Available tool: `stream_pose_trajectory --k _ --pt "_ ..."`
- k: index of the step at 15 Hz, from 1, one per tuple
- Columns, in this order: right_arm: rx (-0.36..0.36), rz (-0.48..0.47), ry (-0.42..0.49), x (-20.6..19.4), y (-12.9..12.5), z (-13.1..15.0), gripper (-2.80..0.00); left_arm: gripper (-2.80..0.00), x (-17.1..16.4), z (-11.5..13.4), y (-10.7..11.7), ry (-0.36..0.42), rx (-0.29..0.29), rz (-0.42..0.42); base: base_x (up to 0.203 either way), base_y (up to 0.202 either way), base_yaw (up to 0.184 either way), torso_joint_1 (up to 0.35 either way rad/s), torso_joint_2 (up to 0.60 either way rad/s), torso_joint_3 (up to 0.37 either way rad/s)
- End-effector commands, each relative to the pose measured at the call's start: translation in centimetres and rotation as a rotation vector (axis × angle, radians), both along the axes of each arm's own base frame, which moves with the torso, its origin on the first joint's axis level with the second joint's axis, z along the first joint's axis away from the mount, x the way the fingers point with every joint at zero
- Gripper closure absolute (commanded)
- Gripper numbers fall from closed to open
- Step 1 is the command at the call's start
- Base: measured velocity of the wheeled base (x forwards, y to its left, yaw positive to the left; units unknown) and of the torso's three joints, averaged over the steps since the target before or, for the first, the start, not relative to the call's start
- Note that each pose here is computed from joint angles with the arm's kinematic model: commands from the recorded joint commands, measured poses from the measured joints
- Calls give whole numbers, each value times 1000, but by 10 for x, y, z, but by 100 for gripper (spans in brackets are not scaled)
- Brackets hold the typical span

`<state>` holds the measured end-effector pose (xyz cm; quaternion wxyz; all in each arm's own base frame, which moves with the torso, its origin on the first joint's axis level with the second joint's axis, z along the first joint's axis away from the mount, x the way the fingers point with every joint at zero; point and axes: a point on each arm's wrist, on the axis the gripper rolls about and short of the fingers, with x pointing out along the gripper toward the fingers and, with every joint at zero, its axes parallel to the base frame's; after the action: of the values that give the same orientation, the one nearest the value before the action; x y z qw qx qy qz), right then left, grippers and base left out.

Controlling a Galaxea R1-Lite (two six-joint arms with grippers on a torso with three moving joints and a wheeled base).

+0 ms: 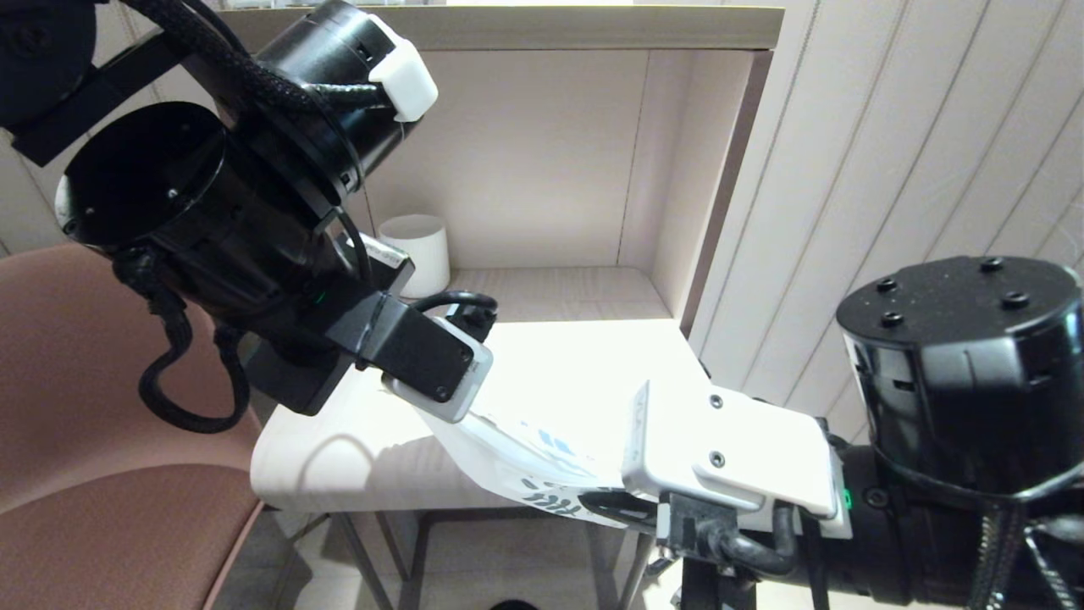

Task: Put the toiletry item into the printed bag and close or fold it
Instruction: Place the comb into the storage bag

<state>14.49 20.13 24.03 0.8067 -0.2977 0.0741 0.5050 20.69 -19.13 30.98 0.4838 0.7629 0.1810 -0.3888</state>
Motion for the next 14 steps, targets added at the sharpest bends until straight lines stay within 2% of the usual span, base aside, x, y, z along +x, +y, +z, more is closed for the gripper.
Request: stream_pose_trajectory --k 1,10,14 --pt "0 6 -2 -1 0 0 0 0 0 -5 -8 6 14 -23 0 0 0 0 0 0" --pt "5 3 0 -4 -4 0 0 0 -5 -7 -10 36 22 -14 0 0 0 0 0 0" --pt "7 5 -2 -4 -4 1 0 0 -6 -8 -14 18 25 -5 0 0 0 0 0 0"
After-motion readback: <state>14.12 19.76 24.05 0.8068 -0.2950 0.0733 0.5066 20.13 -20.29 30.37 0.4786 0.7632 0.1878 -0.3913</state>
